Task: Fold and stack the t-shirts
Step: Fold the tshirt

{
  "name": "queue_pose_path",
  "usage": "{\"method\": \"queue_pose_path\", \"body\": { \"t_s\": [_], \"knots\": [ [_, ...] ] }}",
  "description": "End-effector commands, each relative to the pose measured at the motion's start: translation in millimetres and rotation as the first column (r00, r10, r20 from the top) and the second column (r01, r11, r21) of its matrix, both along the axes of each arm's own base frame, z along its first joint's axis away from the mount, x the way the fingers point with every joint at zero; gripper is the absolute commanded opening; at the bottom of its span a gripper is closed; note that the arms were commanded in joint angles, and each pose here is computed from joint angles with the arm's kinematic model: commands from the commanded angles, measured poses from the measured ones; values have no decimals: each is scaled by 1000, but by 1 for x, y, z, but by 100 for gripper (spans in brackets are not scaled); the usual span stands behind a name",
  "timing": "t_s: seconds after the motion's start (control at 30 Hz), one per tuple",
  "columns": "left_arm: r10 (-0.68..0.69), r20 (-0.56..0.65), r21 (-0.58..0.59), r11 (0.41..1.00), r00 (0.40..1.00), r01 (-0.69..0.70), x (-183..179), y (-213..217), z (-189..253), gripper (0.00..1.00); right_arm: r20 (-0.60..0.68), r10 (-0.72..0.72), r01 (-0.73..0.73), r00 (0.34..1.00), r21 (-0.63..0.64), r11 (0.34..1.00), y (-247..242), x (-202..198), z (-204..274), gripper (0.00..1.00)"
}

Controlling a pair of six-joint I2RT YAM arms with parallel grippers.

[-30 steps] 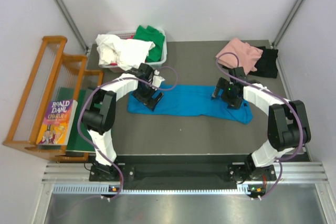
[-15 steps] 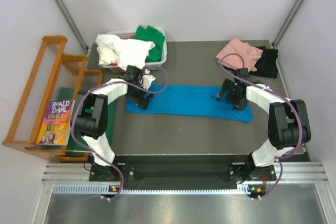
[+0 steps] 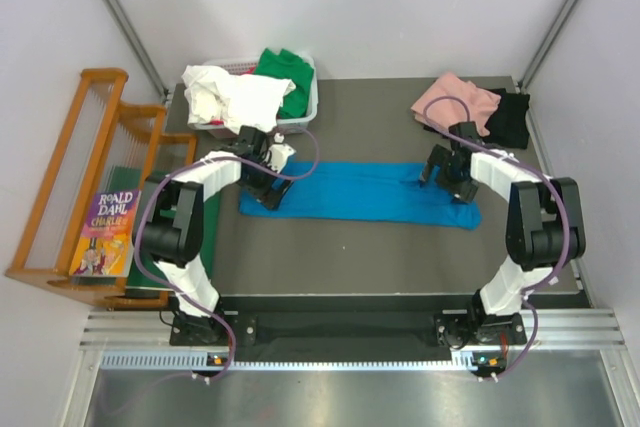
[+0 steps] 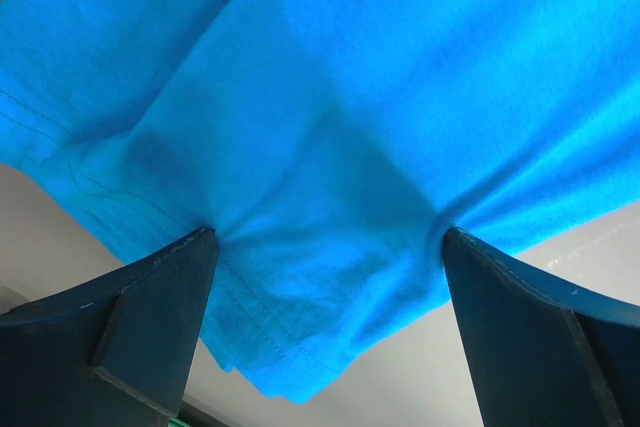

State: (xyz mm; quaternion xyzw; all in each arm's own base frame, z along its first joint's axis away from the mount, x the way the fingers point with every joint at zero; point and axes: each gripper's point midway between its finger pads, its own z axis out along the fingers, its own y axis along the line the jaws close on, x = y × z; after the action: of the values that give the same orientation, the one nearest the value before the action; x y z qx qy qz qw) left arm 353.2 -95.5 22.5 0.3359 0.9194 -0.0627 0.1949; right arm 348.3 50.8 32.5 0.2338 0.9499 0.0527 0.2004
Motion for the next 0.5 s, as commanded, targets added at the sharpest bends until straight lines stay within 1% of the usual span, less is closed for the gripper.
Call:
{"method": "queue_pose_path", "body": {
  "t_s": [0.0,0.17,0.37,0.47],
  "knots": [
    [20,-144,51,999,989,-13,-48,19,-6,99,52,-42,44,998,-36,998,-16,38,-2,100],
    [-7,-229,64,998,973,22,-78,24,-1,99,40,-39,40,998,-41,998,-16,62,-7,100],
    [-36,-328,106,992,944,75,-118,34,1,99,22,-29,30,999,-30,999,-12,80,-16,100],
    [-49,-344,101,991,938,89,-130,33,2,99,22,-19,20,1000,-14,1000,-8,88,-18,100]
  ]
}}
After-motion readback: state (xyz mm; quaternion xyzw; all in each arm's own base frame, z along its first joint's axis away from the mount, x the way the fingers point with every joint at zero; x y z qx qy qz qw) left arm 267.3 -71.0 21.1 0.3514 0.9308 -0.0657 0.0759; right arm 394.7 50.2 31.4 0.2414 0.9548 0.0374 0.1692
